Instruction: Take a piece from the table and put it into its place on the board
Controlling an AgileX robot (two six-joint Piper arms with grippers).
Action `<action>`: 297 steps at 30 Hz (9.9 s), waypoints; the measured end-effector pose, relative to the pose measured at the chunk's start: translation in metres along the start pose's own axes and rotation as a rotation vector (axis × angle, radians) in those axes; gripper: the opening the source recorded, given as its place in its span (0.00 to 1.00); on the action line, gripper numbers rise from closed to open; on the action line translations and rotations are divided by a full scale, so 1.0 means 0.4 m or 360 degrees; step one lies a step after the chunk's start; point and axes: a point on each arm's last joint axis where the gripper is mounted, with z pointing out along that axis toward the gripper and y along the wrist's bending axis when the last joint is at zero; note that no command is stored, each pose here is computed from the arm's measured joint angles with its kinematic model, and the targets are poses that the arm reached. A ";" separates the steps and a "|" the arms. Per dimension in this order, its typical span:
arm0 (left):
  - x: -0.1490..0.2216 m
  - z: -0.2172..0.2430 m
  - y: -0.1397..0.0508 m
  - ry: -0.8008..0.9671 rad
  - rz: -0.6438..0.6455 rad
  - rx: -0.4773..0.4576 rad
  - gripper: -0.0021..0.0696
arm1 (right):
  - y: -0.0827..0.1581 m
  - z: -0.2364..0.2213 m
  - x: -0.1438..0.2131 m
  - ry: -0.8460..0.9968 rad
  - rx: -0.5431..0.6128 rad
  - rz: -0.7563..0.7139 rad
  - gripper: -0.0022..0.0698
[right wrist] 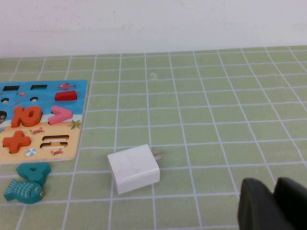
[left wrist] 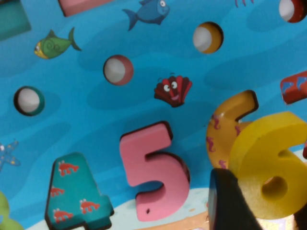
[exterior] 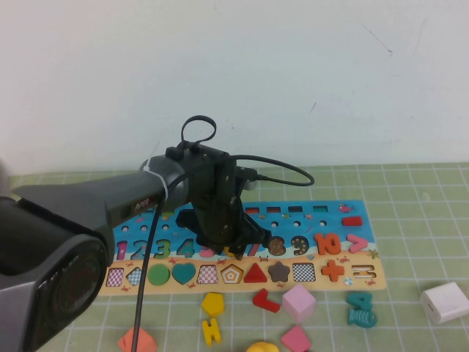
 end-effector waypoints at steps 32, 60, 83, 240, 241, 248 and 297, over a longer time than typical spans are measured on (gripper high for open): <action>-0.007 0.000 0.012 -0.0048 0.0090 -0.0085 0.29 | 0.000 0.000 0.000 0.0000 0.0000 0.0000 0.13; -0.020 -0.082 0.001 -0.0102 0.0103 -0.0042 0.03 | 0.000 0.000 0.000 0.0000 0.0000 0.0000 0.13; -0.069 -0.015 0.022 -0.0261 0.0060 -0.0017 0.03 | 0.000 0.000 0.000 0.0000 0.0000 0.0000 0.13; 0.944 -0.411 0.266 -0.1720 -0.0424 -0.0318 0.03 | 0.000 0.000 0.000 0.0000 0.0000 0.0000 0.13; 0.944 -0.410 0.266 -0.1711 -0.0419 -0.0321 0.03 | 0.000 0.000 0.000 0.0000 0.0000 0.0000 0.13; 0.947 -0.405 0.265 -0.1664 -0.0353 -0.0347 0.03 | 0.000 0.000 0.000 0.0000 0.0000 0.0000 0.13; 0.947 -0.405 0.263 -0.1657 -0.0353 -0.0334 0.03 | 0.000 0.000 0.000 0.0000 0.0000 0.0000 0.13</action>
